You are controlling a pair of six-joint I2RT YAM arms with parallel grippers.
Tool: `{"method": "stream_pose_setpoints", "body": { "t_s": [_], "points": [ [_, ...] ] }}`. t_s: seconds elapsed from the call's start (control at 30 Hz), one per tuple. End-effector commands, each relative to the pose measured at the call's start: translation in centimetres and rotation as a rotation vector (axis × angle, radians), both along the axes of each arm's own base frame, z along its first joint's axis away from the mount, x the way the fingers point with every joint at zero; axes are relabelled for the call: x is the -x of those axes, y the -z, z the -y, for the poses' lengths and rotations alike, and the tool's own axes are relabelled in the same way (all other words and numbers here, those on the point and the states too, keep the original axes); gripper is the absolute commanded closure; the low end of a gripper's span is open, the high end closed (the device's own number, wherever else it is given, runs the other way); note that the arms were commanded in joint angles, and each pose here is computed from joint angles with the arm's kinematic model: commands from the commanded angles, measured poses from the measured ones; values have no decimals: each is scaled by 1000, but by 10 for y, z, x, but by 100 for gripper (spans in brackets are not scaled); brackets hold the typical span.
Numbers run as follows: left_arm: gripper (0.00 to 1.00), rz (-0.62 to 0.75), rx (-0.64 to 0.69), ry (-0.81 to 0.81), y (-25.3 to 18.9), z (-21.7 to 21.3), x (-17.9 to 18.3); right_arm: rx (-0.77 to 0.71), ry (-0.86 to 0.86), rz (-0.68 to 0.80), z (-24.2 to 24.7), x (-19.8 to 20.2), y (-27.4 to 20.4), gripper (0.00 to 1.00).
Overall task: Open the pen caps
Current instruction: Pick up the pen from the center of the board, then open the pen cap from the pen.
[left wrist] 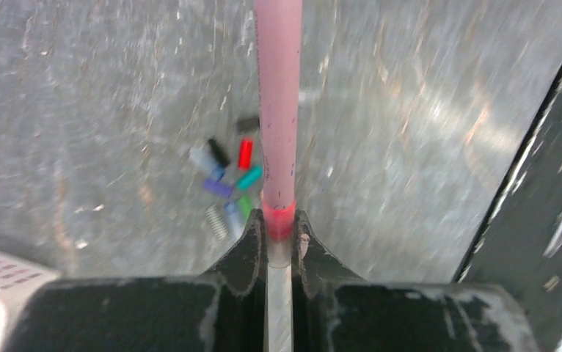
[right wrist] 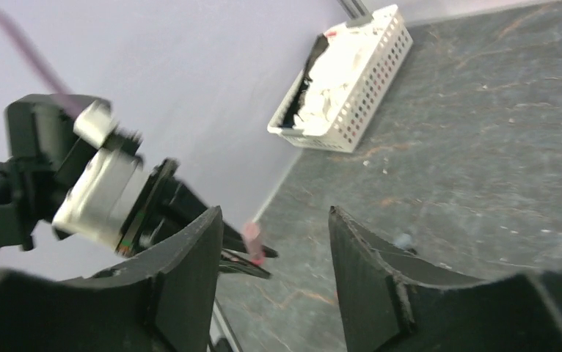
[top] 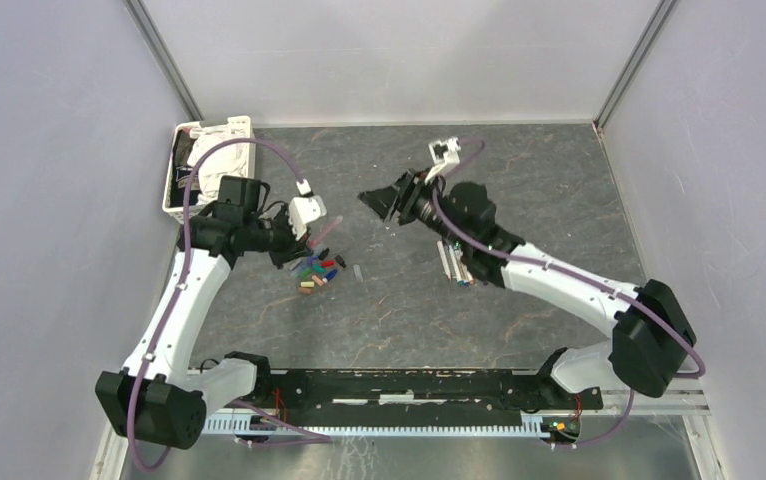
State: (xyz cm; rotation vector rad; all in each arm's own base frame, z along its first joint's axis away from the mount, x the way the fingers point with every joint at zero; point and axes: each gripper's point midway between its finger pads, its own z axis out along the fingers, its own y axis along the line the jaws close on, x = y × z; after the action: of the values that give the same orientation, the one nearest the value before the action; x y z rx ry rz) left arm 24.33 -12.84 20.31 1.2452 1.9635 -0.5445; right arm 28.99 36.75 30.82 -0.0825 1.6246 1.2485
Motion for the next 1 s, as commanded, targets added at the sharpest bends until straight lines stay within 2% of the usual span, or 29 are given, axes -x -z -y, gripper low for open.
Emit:
{"method": "stream_pose_setpoints", "body": {
  "t_s": [0.0, 0.1, 0.33, 0.47, 0.73, 0.97],
  "points": [
    [98, 185, -338, 245, 17, -41, 21, 237, -352, -90, -15, 28, 29, 37],
    [98, 251, -430, 391, 19, -47, 37, 305, -513, -155, -26, 45, 51, 37],
    [98, 392, -581, 627, 21, -52, 57, 252, -757, -225, -58, 83, 62, 37],
    [98, 399, -622, 681, 23, -50, 58, 238, -856, -245, -78, 101, 65, 37],
    [98, 434, -663, 734, 22, -40, 51, 211, -936, -289, -106, 115, 76, 35],
    [98, 455, -668, 721, 17, -34, 43, 241, -971, -347, -116, 125, 102, 40]
  ]
}}
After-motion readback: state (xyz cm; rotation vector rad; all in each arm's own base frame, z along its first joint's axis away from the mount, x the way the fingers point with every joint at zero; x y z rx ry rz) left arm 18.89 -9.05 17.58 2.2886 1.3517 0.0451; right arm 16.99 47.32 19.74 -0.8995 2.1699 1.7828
